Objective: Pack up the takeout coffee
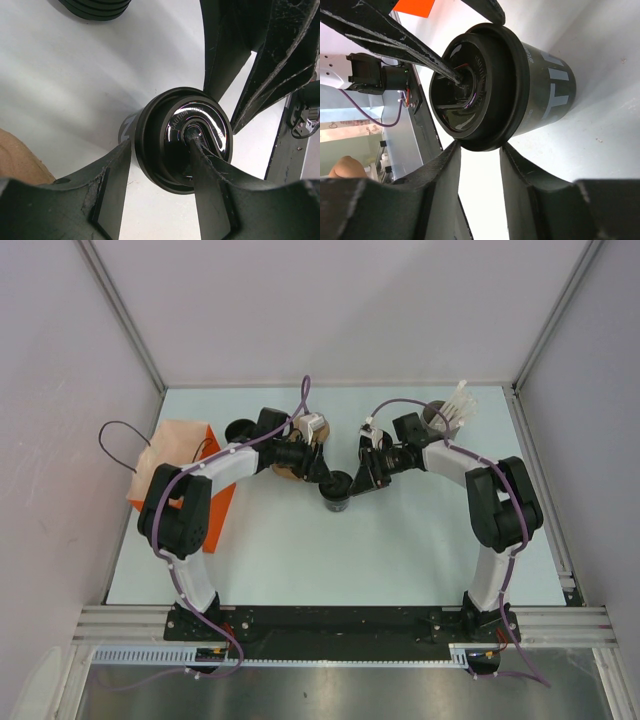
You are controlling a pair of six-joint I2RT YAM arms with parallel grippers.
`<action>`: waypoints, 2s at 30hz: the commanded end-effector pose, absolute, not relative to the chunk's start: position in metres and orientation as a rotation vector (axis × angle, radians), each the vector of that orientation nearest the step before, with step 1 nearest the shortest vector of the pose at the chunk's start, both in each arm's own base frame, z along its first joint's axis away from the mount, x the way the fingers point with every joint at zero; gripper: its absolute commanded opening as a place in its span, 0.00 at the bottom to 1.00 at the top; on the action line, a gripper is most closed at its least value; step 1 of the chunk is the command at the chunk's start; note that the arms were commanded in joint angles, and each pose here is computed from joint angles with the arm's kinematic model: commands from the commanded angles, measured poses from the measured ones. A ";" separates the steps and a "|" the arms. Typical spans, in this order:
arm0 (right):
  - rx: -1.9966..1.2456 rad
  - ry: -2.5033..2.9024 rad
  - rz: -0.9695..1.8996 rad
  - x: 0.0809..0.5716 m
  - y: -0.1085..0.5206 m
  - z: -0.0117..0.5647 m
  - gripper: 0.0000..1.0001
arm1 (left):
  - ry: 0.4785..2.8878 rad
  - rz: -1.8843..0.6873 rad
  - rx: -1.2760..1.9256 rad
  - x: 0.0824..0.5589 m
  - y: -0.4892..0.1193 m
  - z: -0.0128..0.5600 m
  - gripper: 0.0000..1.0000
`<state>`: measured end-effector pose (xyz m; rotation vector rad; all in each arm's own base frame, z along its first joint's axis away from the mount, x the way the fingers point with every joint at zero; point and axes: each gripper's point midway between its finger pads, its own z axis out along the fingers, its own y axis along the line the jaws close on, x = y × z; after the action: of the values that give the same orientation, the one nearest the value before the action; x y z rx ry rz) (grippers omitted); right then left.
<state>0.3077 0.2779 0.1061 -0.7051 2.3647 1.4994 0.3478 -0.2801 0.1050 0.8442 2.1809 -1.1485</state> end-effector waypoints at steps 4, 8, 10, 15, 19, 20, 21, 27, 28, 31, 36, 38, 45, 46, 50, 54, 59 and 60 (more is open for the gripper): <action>-0.682 2.446 1.406 0.311 0.273 0.079 0.35 | 2.301 -0.970 0.864 0.343 -0.258 0.065 0.55; -0.676 2.507 1.309 0.313 0.266 0.062 0.33 | 2.309 -0.955 0.871 0.340 -0.254 0.060 0.55; -0.673 2.538 1.250 0.314 0.263 0.054 0.33 | 2.314 -0.953 0.875 0.338 -0.254 0.058 0.54; -0.638 2.584 1.157 0.321 0.256 0.041 0.31 | 2.313 -0.937 0.880 0.337 -0.251 0.057 0.54; -0.617 2.610 1.121 0.323 0.254 0.033 0.29 | 2.320 -0.926 0.880 0.336 -0.249 0.055 0.54; -0.611 2.617 1.112 0.323 0.254 0.031 0.27 | 2.319 -0.922 0.879 0.337 -0.248 0.055 0.54; -0.606 2.622 1.086 0.325 0.253 0.029 0.27 | 2.321 -0.920 0.879 0.336 -0.248 0.055 0.54; -0.589 2.667 0.988 0.328 0.247 0.014 0.24 | 2.334 -0.899 0.881 0.336 -0.246 0.052 0.54; -0.583 2.676 0.975 0.328 0.246 0.011 0.24 | 2.337 -0.890 0.878 0.337 -0.245 0.051 0.54; -0.571 2.704 0.919 0.329 0.241 0.002 0.24 | 2.339 -0.883 0.880 0.337 -0.244 0.051 0.55; -0.554 2.752 0.822 0.330 0.232 -0.013 0.21 | 2.340 -0.876 0.882 0.336 -0.243 0.051 0.54; -0.555 2.769 0.777 0.330 0.227 -0.019 0.20 | 2.344 -0.875 0.883 0.336 -0.242 0.050 0.54; -0.532 2.795 0.627 0.334 0.218 -0.027 0.17 | 2.352 -0.868 0.882 0.335 -0.241 0.047 0.54; -0.533 2.796 0.621 0.333 0.218 -0.027 0.15 | 2.354 -0.864 0.881 0.335 -0.240 0.046 0.54; -0.514 2.812 0.575 0.335 0.213 -0.033 0.13 | 2.346 -0.855 0.884 0.334 -0.239 0.049 0.54; -0.517 2.813 0.525 0.336 0.213 -0.038 0.10 | 2.354 -0.855 0.883 0.333 -0.238 0.047 0.54; -0.509 2.818 0.480 0.338 0.209 -0.042 0.06 | 2.359 -0.854 0.880 0.332 -0.238 0.045 0.54; -0.511 2.819 0.479 0.338 0.209 -0.042 0.06 | 2.357 -0.852 0.884 0.331 -0.237 0.045 0.54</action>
<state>0.3197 0.2855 0.0855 -0.5407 2.5734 1.2803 0.3509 -0.2683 0.1027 0.8629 2.1507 -1.0164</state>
